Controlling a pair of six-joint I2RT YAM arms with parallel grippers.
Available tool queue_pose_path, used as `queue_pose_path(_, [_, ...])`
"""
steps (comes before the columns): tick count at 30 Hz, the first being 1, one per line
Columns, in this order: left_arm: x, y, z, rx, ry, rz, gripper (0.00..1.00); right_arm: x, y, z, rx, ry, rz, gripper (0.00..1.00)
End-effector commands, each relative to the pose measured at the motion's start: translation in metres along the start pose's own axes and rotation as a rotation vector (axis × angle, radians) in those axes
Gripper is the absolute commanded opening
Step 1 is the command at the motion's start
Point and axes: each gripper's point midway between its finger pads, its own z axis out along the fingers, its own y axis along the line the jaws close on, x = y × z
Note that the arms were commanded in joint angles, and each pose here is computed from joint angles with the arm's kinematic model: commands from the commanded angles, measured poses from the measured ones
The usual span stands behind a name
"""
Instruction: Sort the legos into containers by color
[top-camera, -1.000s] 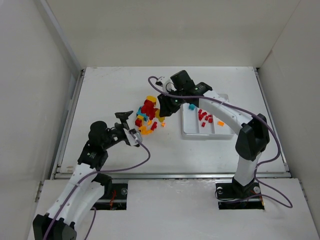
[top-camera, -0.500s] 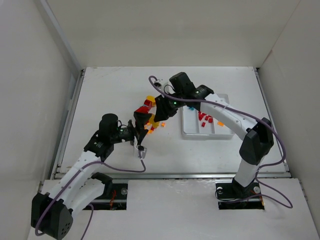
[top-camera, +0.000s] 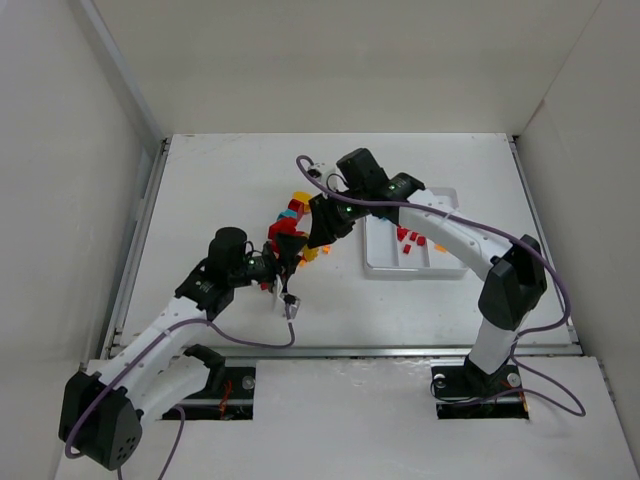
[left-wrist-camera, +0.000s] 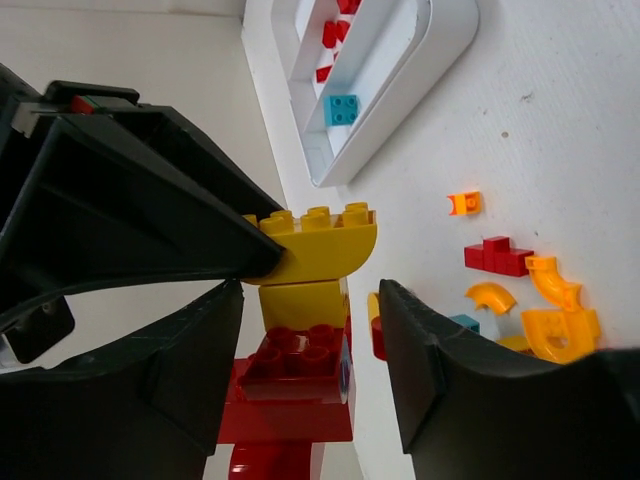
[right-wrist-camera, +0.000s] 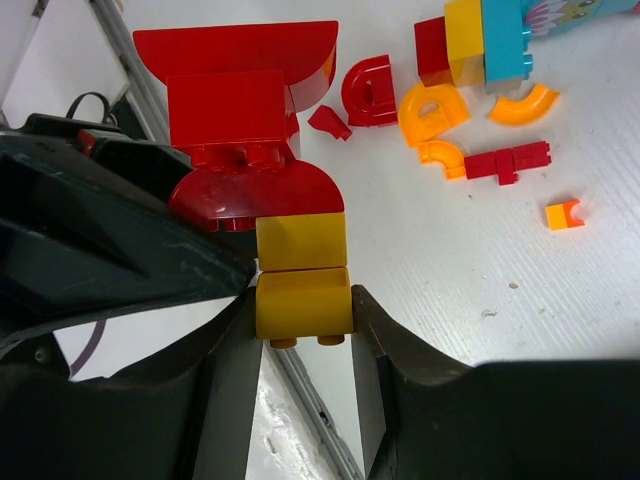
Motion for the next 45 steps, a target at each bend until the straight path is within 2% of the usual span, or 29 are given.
queue_pose_path(1, [0.002,0.014,-0.002,-0.013,0.018,0.016,0.52,-0.020,0.028,-0.012,-0.078,-0.085,-0.064,0.00])
queue_pose_path(3, [0.005,0.012,-0.001,-0.004,0.026,0.009,0.50,-0.020,0.030,-0.012,-0.087,-0.083,-0.065,0.00])
queue_pose_path(8, [0.012,0.020,-0.001,-0.024,0.066,0.001,0.33,-0.018,0.040,-0.008,-0.120,-0.069,-0.076,0.00])
queue_pose_path(9, [0.009,0.023,0.000,-0.032,0.058,0.012,0.26,-0.018,0.040,-0.008,-0.120,-0.069,-0.076,0.00])
queue_pose_path(12, [0.012,0.027,0.001,-0.049,0.070,0.005,0.15,-0.019,0.043,-0.008,-0.134,-0.074,-0.082,0.00])
queue_pose_path(13, [0.011,0.030,0.002,-0.056,0.072,0.015,0.05,-0.021,0.046,-0.008,-0.150,-0.079,-0.088,0.00])
queue_pose_path(14, [0.011,0.024,0.003,-0.048,0.071,0.009,0.00,-0.021,0.046,-0.008,-0.150,-0.079,-0.088,0.00])
queue_pose_path(16, [0.013,0.024,0.002,-0.047,0.083,-0.001,0.00,-0.019,0.046,-0.010,-0.150,-0.079,-0.088,0.00])
queue_pose_path(19, [0.019,0.017,-0.001,-0.039,0.122,-0.047,0.00,-0.008,0.028,-0.006,-0.062,-0.048,-0.053,0.00])
queue_pose_path(22, [0.033,0.011,-0.006,-0.029,0.204,-0.104,0.00,0.002,0.000,-0.019,0.009,-0.046,0.005,0.00])
queue_pose_path(25, [0.043,0.006,-0.013,-0.034,0.274,-0.152,0.00,0.000,-0.023,-0.046,0.063,-0.102,0.051,0.00])
queue_pose_path(34, [0.037,0.001,-0.014,-0.051,0.252,-0.174,0.00,0.010,-0.055,-0.073,0.170,-0.119,0.100,0.00])
queue_pose_path(38, [0.027,0.008,-0.013,-0.079,0.205,-0.194,0.00,0.015,-0.120,-0.105,0.442,-0.160,0.231,0.00])
queue_pose_path(39, [0.026,0.007,-0.012,-0.080,0.195,-0.207,0.00,0.028,-0.156,-0.129,0.612,-0.156,0.302,0.00])
queue_pose_path(41, [0.018,0.011,-0.013,-0.100,0.162,-0.249,0.00,0.043,-0.198,-0.159,0.841,-0.122,0.363,0.00])
queue_pose_path(42, [0.016,0.015,-0.013,-0.109,0.148,-0.262,0.00,0.053,-0.223,-0.185,1.031,-0.105,0.382,0.00])
queue_pose_path(43, [0.012,0.018,-0.015,-0.121,0.134,-0.273,0.00,0.060,-0.236,-0.199,1.109,-0.084,0.407,0.00])
queue_pose_path(45, [0.002,0.022,-0.016,-0.140,0.093,-0.303,0.00,0.071,-0.256,-0.201,1.166,-0.011,0.409,0.00])
